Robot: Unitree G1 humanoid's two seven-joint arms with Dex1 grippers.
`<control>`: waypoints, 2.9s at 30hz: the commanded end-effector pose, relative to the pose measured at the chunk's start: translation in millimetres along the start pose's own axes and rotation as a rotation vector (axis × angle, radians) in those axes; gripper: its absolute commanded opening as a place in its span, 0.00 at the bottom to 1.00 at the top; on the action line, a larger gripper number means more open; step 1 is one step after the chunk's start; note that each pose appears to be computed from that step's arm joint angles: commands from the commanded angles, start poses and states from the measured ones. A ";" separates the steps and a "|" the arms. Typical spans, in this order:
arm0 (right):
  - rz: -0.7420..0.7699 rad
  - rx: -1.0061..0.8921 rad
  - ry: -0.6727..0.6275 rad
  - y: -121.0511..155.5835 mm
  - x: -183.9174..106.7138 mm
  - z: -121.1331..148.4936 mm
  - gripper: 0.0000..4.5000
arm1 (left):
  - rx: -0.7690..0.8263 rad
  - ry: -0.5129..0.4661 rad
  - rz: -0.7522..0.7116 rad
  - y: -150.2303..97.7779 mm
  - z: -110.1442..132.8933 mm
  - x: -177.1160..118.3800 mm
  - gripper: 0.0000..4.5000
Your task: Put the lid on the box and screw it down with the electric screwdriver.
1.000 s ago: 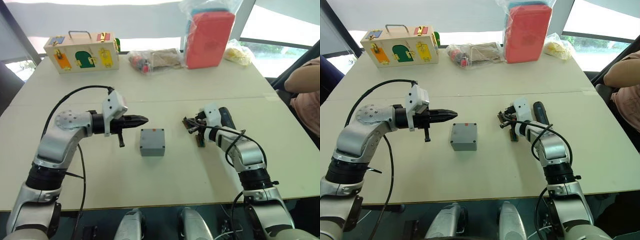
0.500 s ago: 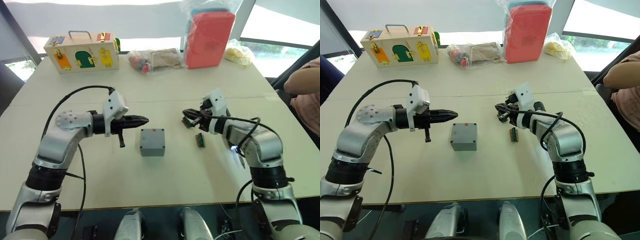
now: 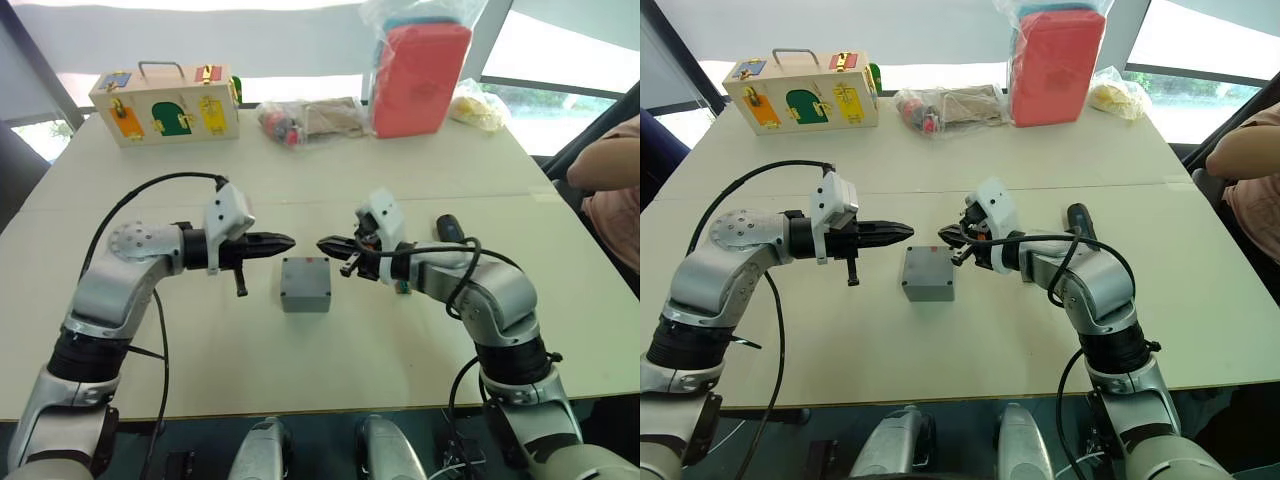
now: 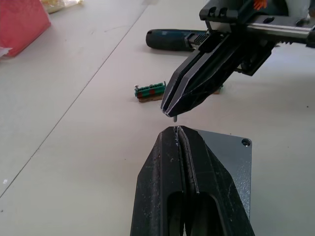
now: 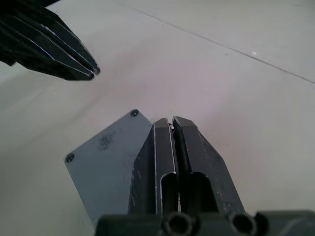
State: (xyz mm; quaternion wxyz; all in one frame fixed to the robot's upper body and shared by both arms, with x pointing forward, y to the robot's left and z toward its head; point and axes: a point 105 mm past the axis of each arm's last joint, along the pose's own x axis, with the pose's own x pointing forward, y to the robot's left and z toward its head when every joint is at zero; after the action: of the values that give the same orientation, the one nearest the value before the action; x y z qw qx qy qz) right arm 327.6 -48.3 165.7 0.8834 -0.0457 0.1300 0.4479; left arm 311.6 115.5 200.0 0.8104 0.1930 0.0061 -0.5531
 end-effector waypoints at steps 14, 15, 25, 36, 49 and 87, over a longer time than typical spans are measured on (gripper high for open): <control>-0.008 -0.028 -0.002 -2.8 3.0 -4.5 0.01 | 0.034 -0.001 0.016 -0.8 7.5 -6.9 0.00; -0.009 -0.028 0.002 -3.0 3.3 -5.4 0.01 | 0.035 -0.001 0.016 -0.9 7.6 -6.9 0.00; 0.000 -0.023 0.050 -3.0 6.7 -22.0 0.06 | 0.038 0.003 0.017 -0.8 6.2 -7.8 0.00; -0.066 -0.131 -0.045 -17.3 -34.0 18.9 0.93 | 0.033 -0.018 -0.010 -6.2 9.3 -4.2 0.00; -0.497 0.125 0.440 -100.9 -159.5 12.3 0.99 | 0.053 -0.097 -0.101 -15.3 18.2 16.1 0.00; -0.423 0.176 0.617 -150.8 -86.8 2.9 0.41 | 0.046 -0.099 -0.009 -12.7 9.8 12.2 0.00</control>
State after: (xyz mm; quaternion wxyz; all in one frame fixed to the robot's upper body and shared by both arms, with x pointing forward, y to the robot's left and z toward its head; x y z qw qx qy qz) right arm 385.8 -225.1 141.3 0.8385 -0.1164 0.5045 0.1700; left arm 302.1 94.0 189.5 0.8032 0.1672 -0.0213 -0.5713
